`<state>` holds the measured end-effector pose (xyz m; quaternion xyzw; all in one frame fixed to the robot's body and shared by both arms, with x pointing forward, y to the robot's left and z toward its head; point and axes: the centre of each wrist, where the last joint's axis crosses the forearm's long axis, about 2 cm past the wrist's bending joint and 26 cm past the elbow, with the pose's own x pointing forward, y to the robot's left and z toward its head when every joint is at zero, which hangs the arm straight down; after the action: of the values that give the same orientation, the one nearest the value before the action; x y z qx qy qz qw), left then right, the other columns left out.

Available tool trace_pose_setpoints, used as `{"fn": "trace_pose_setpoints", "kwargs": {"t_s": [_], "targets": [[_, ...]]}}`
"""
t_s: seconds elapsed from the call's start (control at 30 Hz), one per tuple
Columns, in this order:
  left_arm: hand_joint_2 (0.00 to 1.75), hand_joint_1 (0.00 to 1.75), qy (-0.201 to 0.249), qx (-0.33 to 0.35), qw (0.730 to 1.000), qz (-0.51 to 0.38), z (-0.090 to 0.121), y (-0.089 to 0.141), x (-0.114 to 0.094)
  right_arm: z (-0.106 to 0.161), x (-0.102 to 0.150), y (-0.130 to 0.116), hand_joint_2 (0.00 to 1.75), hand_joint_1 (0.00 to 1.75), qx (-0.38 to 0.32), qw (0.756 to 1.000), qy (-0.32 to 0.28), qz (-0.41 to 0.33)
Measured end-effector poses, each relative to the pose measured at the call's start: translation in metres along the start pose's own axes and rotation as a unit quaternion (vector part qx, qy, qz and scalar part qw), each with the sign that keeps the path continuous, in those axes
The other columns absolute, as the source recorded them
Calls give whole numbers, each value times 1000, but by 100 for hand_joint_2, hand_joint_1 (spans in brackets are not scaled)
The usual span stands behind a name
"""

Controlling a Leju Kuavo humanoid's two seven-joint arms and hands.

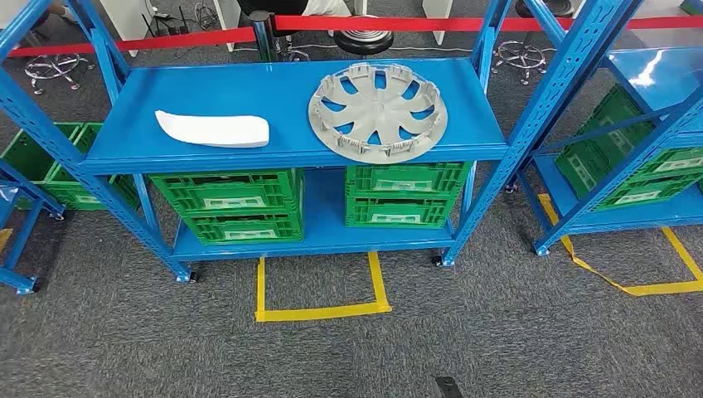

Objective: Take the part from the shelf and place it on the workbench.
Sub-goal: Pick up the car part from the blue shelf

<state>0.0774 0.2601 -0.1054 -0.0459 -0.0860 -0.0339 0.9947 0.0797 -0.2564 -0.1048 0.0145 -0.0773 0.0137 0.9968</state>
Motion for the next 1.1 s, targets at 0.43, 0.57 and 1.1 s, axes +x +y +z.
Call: {"fn": "trace_pose_setpoints", "kwargs": {"t_s": [0.43, 0.57, 1.1], "targets": [[175, 0, 0, 1, 1000, -3, 0, 6, 0, 5, 19, -86, 175, 0, -64, 921, -289, -254], [175, 0, -12, 8, 1000, 0, 0, 8, 0, 25, 61, -153, 175, 0, -122, 891, -341, -274], [175, 0, 9, 7, 1000, 0, 0, 5, -1, 223, 210, -221, 175, 0, -181, 716, -655, -161]]}}
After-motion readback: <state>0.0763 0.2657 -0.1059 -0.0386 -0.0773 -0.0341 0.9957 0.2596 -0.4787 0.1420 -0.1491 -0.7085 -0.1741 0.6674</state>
